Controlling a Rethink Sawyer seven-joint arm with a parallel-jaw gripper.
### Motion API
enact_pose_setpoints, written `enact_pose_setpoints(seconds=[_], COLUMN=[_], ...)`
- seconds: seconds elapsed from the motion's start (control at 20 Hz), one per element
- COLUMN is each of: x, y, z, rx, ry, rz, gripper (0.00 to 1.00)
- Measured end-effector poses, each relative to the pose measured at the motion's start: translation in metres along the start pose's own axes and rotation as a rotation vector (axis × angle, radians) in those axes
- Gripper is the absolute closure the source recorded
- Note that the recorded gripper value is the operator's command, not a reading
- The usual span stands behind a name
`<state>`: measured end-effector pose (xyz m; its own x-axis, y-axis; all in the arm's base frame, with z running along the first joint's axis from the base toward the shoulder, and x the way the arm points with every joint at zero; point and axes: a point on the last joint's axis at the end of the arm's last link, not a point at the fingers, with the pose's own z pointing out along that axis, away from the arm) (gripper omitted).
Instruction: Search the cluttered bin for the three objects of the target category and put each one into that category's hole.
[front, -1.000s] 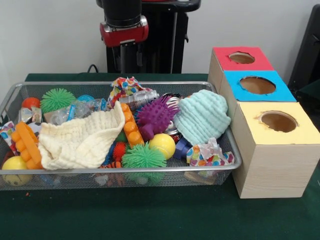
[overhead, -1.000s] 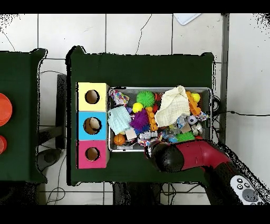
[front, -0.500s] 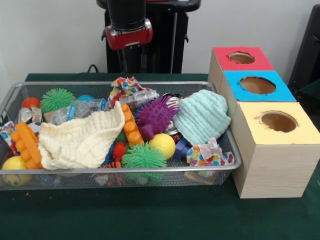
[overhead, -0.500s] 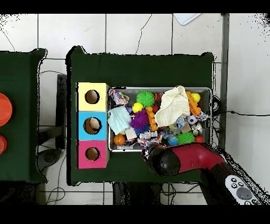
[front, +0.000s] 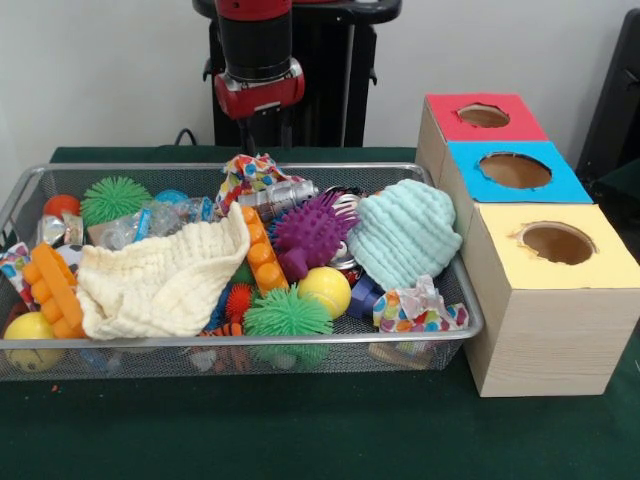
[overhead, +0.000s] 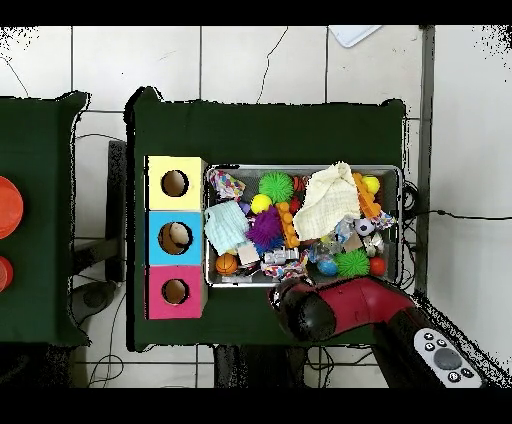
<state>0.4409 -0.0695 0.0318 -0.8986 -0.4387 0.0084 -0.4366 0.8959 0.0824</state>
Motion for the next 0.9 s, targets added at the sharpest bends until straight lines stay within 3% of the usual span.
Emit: enact_pose_setpoints(seconds=[0.2, 0.9], x=[0.013, 0.014], y=[0.004, 0.005], z=[0.013, 0.014], rx=[-0.011, 0.013], ry=[0.01, 0.002], rz=[-0.014, -0.042], gripper=[0.0, 0.0])
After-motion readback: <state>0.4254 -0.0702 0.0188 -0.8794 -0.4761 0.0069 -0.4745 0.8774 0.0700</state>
